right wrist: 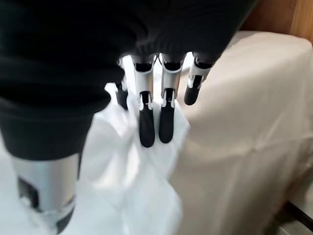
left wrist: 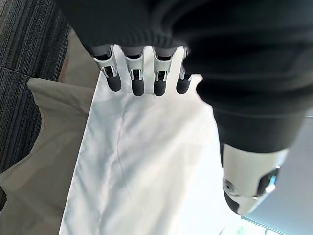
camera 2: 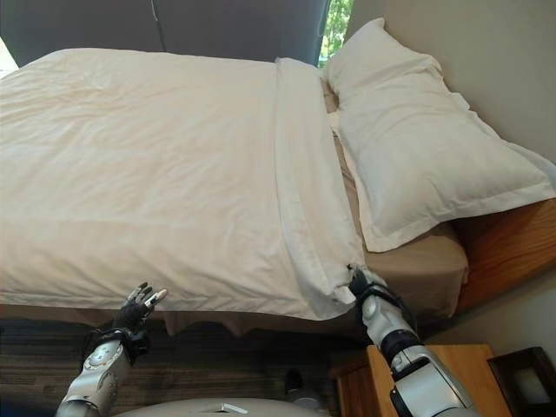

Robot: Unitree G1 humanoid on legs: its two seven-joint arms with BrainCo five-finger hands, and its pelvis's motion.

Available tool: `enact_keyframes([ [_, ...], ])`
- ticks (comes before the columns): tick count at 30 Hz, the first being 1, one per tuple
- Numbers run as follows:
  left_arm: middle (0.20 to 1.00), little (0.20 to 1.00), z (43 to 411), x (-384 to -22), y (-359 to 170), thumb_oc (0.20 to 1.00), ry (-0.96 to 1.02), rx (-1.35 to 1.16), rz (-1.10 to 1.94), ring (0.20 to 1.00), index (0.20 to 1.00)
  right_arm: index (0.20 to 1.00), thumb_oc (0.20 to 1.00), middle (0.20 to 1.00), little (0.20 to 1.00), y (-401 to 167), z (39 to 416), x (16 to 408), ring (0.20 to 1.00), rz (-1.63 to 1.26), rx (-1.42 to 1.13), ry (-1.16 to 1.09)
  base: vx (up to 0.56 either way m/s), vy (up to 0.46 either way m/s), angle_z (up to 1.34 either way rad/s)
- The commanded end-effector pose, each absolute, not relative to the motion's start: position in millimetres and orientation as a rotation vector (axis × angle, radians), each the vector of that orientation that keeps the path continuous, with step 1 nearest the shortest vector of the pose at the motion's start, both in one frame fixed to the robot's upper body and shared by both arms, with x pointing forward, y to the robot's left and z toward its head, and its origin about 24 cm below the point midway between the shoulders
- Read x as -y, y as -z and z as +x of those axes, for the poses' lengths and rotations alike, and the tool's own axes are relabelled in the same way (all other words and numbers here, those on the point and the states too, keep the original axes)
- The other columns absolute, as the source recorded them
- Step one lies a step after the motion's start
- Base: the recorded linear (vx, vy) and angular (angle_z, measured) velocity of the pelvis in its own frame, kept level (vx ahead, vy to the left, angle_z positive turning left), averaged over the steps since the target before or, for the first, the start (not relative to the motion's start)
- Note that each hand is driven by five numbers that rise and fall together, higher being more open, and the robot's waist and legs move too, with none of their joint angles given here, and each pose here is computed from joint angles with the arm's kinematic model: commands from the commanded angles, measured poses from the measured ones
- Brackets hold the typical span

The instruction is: Making the bed.

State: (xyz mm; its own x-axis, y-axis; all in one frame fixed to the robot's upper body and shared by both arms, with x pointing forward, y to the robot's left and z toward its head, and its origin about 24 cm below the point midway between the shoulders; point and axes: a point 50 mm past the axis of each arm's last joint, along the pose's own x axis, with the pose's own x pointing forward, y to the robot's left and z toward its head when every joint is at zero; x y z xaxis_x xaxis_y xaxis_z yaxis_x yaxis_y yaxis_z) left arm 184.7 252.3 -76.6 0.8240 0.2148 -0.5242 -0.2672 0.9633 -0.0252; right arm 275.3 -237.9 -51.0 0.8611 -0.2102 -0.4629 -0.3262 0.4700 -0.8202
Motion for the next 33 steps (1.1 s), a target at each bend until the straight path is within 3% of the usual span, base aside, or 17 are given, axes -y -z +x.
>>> enact_keyframes([
  [1,1.0,1.0,207.6,-266.8,50.5,1.0,-0.223,-0.431,-0.008,1.0,1.0,1.0,1.0,1.0,1.0,4.9,313.4,239.6,1.0,-0.987,-0.399,0.034,0.0,0.0,0.0],
  [8,1.0,1.0,207.8,-277.2,46.4,1.0,-0.236,-0.442,0.053,1.0,1.0,1.0,1.0,1.0,1.0,-23.4,305.9,228.1,1.0,-0.609,-0.231,0.028,0.0,0.0,0.0],
  [27,1.0,1.0,203.3,-274.6,39.4,1.0,-0.172,-0.432,0.092,1.0,1.0,1.0,1.0,1.0,1.0,-64.0,291.5,243.0,1.0,-0.67,-0.081,-0.002,0.0,0.008,0.04],
  [28,1.0,1.0,204.0,-274.2,39.1,1.0,-0.17,-0.431,0.094,1.0,1.0,0.2,0.2,0.2,0.2,-62.3,290.1,241.1,0.2,-0.534,-0.07,0.022,0.0,0.0,0.0],
  [31,1.0,1.0,205.5,-272.2,39.3,1.0,-0.162,-0.43,0.098,1.0,1.0,0.2,0.2,0.2,0.2,-66.2,292.1,238.2,0.2,-0.411,-0.032,0.048,0.0,0.0,0.0],
  [33,1.0,1.0,218.5,-262.4,35.8,1.0,-0.144,-0.396,0.082,1.0,1.0,0.2,0.2,0.2,0.2,-68.4,304.2,225.5,0.2,-0.114,0.012,0.101,0.03,0.008,-0.04],
])
